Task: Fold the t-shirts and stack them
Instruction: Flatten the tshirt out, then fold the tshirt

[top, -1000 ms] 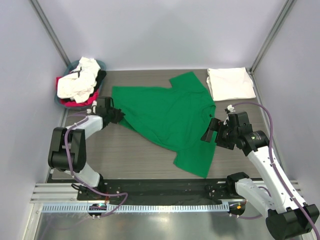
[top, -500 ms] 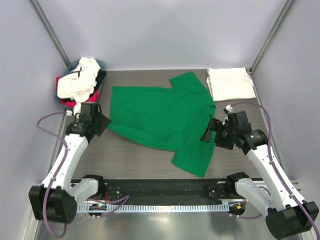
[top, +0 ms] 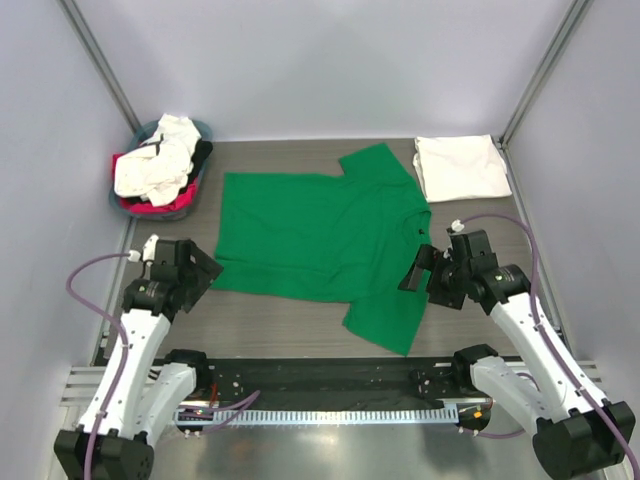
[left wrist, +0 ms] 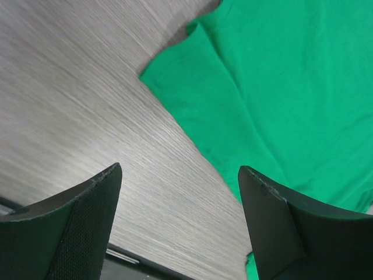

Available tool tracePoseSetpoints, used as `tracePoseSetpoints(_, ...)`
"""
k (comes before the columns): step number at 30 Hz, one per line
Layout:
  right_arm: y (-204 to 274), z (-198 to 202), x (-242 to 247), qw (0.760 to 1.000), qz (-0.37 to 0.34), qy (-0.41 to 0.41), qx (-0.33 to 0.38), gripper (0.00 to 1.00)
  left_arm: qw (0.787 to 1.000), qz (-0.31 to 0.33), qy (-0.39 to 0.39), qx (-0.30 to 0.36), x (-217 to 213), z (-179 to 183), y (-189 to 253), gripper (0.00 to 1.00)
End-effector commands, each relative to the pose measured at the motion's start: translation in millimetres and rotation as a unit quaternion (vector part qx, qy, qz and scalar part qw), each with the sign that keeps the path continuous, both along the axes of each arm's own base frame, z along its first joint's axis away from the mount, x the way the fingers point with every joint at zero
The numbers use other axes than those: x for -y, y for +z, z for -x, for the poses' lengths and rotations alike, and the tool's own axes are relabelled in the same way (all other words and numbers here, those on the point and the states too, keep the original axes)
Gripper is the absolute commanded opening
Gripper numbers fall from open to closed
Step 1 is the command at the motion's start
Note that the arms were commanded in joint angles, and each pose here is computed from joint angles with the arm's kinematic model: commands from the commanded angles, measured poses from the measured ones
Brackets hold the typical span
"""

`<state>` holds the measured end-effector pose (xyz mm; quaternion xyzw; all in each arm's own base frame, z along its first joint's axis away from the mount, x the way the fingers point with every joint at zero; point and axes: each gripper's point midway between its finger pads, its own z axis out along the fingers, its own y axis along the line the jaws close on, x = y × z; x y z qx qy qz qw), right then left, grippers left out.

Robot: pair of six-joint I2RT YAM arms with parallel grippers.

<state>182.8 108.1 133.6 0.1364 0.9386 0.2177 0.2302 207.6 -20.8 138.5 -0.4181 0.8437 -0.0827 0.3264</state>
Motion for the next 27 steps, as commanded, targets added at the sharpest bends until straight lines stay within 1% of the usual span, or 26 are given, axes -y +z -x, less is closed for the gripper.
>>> tracePoseSetpoints(1, -12, 5, -5, 0.999, -0.008, -0.024, -0.022, 0.91, 0.999, 0.019, -0.046, 0.008, 17, -23, -12, 0.81)
tracePoseSetpoints(2, -15, 7, -6, 0.999, -0.004, -0.022, -0.029, 0.91, 0.998, 0.019, -0.059, 0.004, 19, -26, -18, 0.80)
tracePoseSetpoints(3, -22, 9, -4, 0.999, 0.012, -0.026, -0.033, 0.91, 0.998, 0.015, -0.061, -0.016, 19, -30, -29, 0.80)
tracePoseSetpoints(4, -25, 10, -4, 0.999, 0.020, -0.026, -0.036, 0.91, 0.998, 0.012, -0.063, -0.016, 20, -36, -31, 0.80)
tracePoseSetpoints(6, -35, 20, -14, 0.998, 0.039, -0.015, -0.050, 0.91, 0.997, 0.006, -0.069, -0.039, 19, -39, -41, 0.78)
tracePoseSetpoints(7, -42, 21, -13, 0.997, 0.062, -0.017, -0.052, 0.91, 0.995, 0.004, -0.067, -0.066, 18, -37, -53, 0.77)
tracePoseSetpoints(9, -56, 33, -20, 0.993, 0.097, -0.008, -0.073, 0.91, 0.995, -0.005, -0.050, -0.089, 13, -32, -66, 0.73)
tracePoseSetpoints(10, -61, 31, -11, 0.989, 0.134, -0.022, -0.063, 0.91, 0.994, -0.009, -0.040, -0.098, 10, -28, -72, 0.72)
tracePoseSetpoints(11, -66, 42, -10, 0.984, 0.162, -0.012, -0.071, 0.91, 0.994, -0.012, -0.033, -0.106, 7, -22, -80, 0.72)
tracePoseSetpoints(12, -72, 44, -5, 0.979, 0.186, -0.028, -0.079, 0.91, 0.994, -0.016, -0.020, -0.105, 4, -20, -83, 0.71)
tracePoseSetpoints(13, -74, 45, 0, 0.976, 0.203, -0.035, -0.076, 0.91, 0.996, -0.014, -0.016, -0.087, 3, -23, -81, 0.71)
tracePoseSetpoints(14, -74, 47, -1, 0.974, 0.210, -0.030, -0.073, 0.90, 0.996, -0.015, -0.012, -0.087, 2, -18, -87, 0.71)
tracePoseSetpoints(19, -75, 58, -15, 0.977, 0.199, -0.039, -0.070, 0.85, 0.998, -0.022, 0.017, -0.058, -7, -14, -83, 0.68)
tracePoseSetpoints(20, -78, 59, -18, 0.977, 0.195, -0.041, -0.071, 0.84, 0.998, -0.023, 0.020, -0.062, -8, -13, -85, 0.68)
tracePoseSetpoints(21, -85, 67, -21, 0.978, 0.189, -0.035, -0.085, 0.84, 0.998, -0.022, 0.023, -0.055, -9, -13, -83, 0.67)
tracePoseSetpoints(23, -94, 73, -31, 0.981, 0.167, -0.045, -0.091, 0.82, 0.998, -0.019, 0.028, -0.053, -11, -11, -84, 0.67)
tracePoseSetpoints(24, -103, 79, -27, 0.979, 0.169, -0.048, -0.100, 0.81, 0.998, -0.017, 0.029, -0.049, -11, -11, -83, 0.66)
tracePoseSetpoints(26, -110, 80, -33, 0.983, 0.145, -0.059, -0.100, 0.77, 0.998, -0.014, 0.029, -0.048, -11, -10, -85, 0.66)
tracePoseSetpoints(27, -116, 84, -30, 0.981, 0.147, -0.061, -0.107, 0.73, 0.998, -0.013, 0.029, -0.049, -11, -10, -86, 0.66)
